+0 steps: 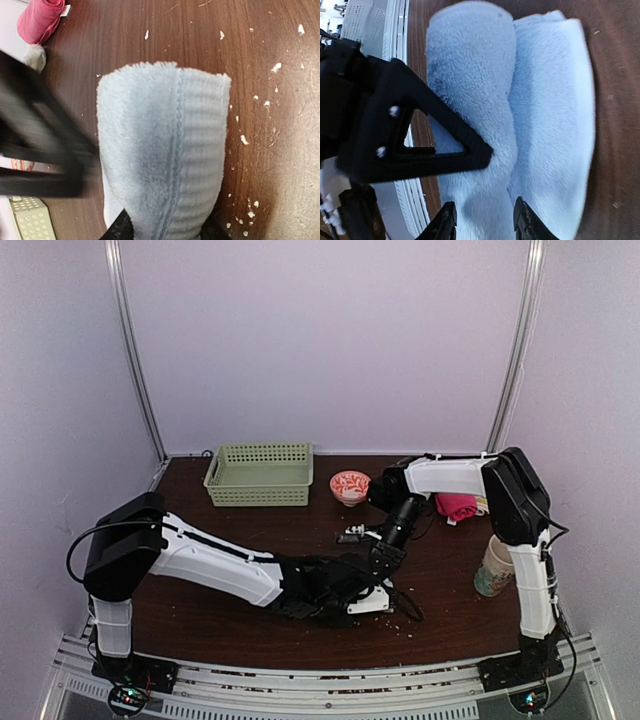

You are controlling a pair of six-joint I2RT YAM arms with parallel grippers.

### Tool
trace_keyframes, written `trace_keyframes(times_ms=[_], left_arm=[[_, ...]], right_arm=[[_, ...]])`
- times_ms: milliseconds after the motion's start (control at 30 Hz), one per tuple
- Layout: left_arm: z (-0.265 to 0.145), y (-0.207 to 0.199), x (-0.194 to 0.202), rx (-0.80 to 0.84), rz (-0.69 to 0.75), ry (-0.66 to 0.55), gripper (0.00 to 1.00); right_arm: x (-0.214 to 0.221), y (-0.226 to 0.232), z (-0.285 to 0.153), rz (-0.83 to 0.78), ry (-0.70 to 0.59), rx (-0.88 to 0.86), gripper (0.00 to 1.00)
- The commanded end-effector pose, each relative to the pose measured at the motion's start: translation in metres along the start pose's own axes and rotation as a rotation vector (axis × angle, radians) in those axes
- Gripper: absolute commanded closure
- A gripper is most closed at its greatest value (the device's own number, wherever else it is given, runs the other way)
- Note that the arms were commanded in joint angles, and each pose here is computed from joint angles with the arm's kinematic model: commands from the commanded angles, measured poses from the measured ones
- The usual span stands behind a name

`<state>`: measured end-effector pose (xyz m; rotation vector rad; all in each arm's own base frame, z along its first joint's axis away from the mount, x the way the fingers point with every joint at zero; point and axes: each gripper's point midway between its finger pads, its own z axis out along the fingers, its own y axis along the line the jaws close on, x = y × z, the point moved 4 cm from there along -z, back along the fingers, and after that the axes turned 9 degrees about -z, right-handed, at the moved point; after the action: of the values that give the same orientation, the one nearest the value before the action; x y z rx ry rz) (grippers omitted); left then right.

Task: Roll the towels
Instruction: Roll the towel at the center of the board.

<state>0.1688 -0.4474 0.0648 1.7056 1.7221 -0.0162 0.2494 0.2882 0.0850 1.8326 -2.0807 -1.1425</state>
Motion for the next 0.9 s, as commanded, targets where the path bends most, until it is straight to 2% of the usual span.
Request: trace_keyframes(times_ms=[0, 100, 200, 300, 400, 500, 567, 667, 767, 867], left_arm=[[0.007, -0.031, 0.057, 0.153, -0.033, 0.213, 0.65], [0.006, -0.035, 0.067, 0.250, -0.138, 0.244, 0.66], [0.014, -0.031, 0.080, 0.411, -0.339, 0.313, 0.67], [0.021, -0.025, 0.085, 0.511, -0.473, 0.326, 0.68], [0.028, -0.014, 0.084, 0.623, -0.624, 0.318, 0.69], [0.031, -0.003, 0.082, 0.696, -0.720, 0.296, 0.69], [0.032, 0.002, 0.079, 0.728, -0.748, 0.280, 0.69], [0.032, 0.006, 0.075, 0.798, -0.795, 0.258, 0.70], [0.034, 0.009, 0.074, 0.833, -0.830, 0.235, 0.71], [0.037, 0.009, 0.074, 0.855, -0.847, 0.233, 0.71]], right_arm=[[-0.024, 0.028, -0.097, -0.083, -0.061, 0.286, 0.60], [-0.048, 0.063, -0.155, -0.158, -0.195, 0.422, 0.59], [-0.067, 0.128, -0.199, -0.362, -0.329, 0.505, 0.56], [-0.073, 0.165, -0.212, -0.481, -0.404, 0.548, 0.53], [-0.068, 0.181, -0.197, -0.593, -0.355, 0.572, 0.58], [-0.065, 0.183, -0.173, -0.658, -0.336, 0.706, 0.59], [-0.054, 0.176, -0.143, -0.693, -0.241, 0.767, 0.58], [-0.036, 0.156, -0.092, -0.703, -0.062, 0.784, 0.67], [-0.012, 0.125, -0.051, -0.673, 0.012, 0.814, 0.67], [-0.003, 0.102, -0.035, -0.662, 0.052, 0.899, 0.60]])
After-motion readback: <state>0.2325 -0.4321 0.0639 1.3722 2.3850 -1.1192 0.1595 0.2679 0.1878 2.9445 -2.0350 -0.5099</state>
